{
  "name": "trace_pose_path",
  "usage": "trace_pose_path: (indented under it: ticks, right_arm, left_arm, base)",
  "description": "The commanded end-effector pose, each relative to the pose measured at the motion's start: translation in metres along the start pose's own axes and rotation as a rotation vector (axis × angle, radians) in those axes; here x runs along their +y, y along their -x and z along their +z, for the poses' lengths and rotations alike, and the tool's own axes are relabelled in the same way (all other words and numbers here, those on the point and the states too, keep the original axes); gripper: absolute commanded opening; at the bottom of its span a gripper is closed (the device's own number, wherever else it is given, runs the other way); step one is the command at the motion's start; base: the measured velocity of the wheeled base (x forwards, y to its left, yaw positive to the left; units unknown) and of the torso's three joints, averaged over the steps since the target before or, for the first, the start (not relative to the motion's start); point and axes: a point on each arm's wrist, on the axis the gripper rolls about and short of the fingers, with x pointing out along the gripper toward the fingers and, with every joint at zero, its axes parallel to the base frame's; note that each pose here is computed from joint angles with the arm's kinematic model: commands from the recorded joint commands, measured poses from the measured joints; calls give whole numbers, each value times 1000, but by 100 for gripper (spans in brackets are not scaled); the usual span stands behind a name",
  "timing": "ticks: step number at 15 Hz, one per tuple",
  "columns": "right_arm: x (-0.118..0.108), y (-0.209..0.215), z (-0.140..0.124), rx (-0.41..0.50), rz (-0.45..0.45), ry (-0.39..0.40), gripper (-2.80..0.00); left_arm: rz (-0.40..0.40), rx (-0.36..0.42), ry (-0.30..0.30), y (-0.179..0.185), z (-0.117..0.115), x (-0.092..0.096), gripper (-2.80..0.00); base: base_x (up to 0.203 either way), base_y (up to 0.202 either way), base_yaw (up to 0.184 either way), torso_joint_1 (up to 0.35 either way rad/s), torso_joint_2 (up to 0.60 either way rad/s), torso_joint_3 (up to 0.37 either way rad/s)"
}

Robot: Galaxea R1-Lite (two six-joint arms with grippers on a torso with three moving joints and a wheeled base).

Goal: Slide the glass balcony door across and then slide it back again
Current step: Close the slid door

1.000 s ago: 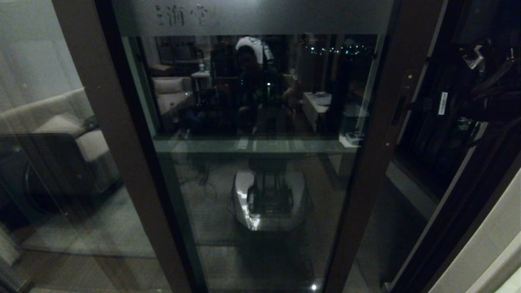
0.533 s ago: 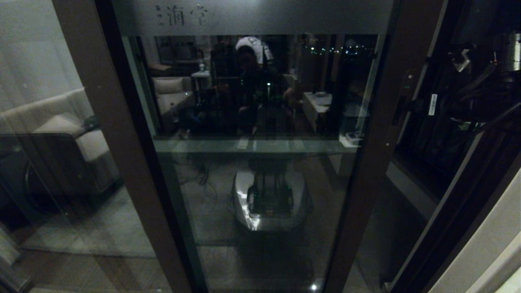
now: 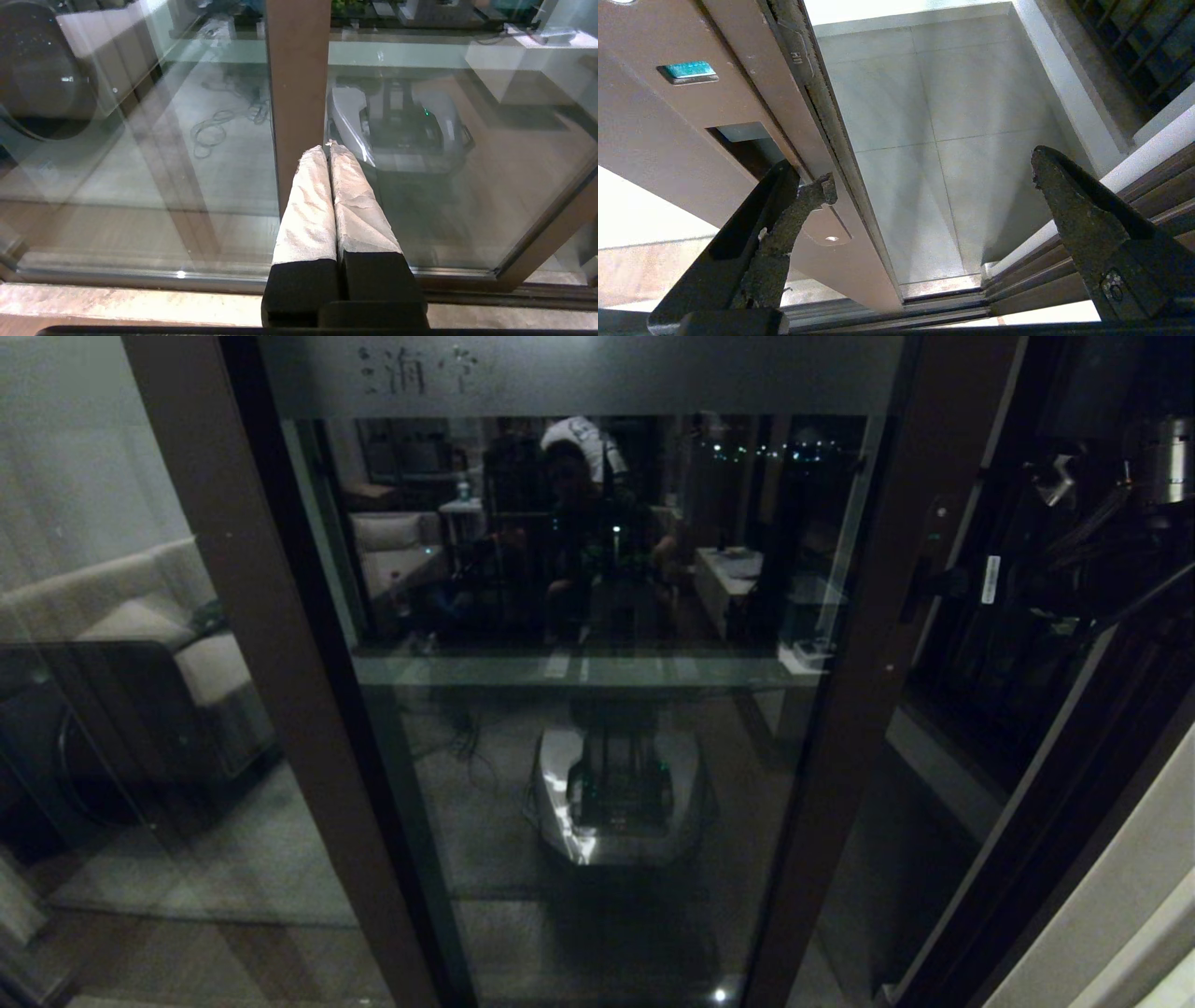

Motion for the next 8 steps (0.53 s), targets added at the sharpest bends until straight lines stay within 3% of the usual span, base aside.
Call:
trace_pose_path:
  ticks: [1, 8]
  right_arm:
    - [-5, -1, 0, 1, -19, 5, 0]
    - [-14, -1, 2, -4, -42, 2, 0]
  left_arm:
    - [1, 0, 0, 0, 0, 0, -280]
    - [1, 0, 0, 0, 0, 0, -280]
  base:
    - [0, 0, 0, 0, 0, 0]
    - [0, 0, 0, 0, 0, 0]
